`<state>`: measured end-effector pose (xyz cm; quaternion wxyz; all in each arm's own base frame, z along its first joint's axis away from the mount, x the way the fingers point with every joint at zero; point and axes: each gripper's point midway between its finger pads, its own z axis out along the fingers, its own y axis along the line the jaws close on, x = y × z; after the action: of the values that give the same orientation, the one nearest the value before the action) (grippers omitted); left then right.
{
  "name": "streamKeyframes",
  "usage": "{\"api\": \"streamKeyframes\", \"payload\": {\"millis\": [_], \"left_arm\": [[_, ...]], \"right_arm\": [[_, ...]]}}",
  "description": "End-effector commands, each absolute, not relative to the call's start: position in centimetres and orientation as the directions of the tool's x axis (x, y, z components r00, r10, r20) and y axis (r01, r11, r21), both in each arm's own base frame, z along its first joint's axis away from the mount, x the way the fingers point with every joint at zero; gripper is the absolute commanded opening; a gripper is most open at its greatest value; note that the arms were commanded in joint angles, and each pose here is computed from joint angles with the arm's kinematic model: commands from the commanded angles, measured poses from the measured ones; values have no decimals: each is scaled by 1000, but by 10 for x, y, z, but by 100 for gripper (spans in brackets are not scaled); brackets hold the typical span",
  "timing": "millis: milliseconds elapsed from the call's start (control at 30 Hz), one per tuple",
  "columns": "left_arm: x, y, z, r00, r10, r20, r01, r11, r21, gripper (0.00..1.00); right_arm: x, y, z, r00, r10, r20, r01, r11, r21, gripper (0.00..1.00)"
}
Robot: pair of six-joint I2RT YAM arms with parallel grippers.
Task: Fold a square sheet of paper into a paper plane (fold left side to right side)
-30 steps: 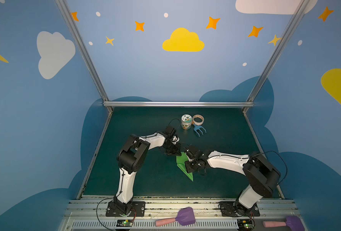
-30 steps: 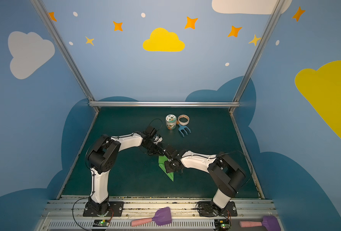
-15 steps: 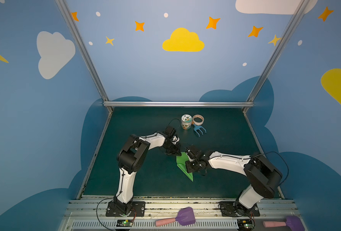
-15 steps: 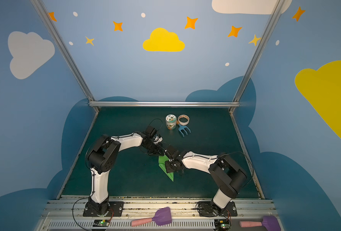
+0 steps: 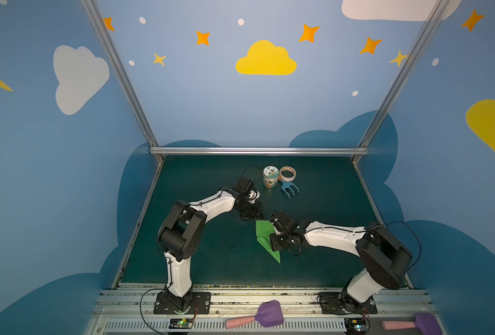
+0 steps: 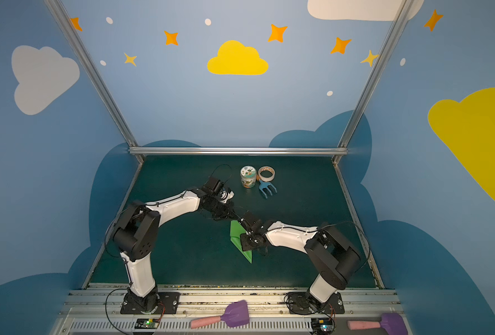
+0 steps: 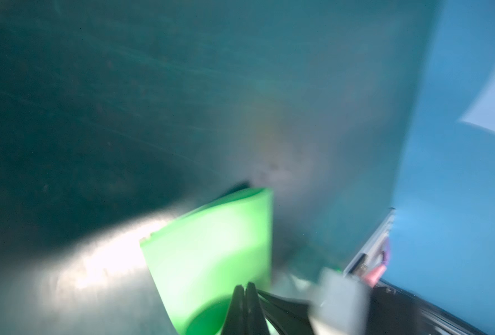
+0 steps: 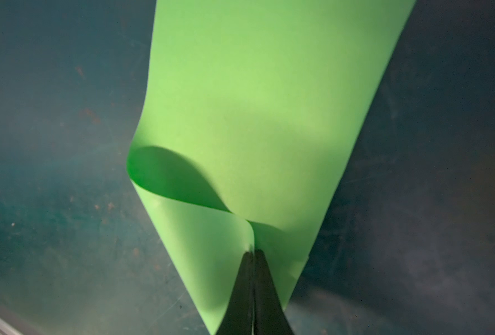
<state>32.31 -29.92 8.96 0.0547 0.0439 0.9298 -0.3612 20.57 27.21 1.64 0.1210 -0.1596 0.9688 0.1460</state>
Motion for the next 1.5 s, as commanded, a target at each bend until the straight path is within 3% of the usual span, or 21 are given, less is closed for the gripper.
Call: {"api": "streamKeyframes", "payload": {"millis": [0,433,833,1467], "left_arm": [[303,-296,90,-994,2,-109,78,715,-694,3],[235,-323,68,-996,9,-85,68,679,-731,3],[221,-339,41,-997,49,-60,77,702,-708,3],[211,-309,0,-999,14,-44,39,785,-618,4]], "right_arm": [[181,244,-25,-944,-296,-148,-319,933,166,0],[180,241,-27,-945,-296,-142,-317,936,154,0],[179,239,-29,-945,-296,-138,-315,937,148,0],[177,236,-31,-946,-297,-131,-315,938,143,0]]}}
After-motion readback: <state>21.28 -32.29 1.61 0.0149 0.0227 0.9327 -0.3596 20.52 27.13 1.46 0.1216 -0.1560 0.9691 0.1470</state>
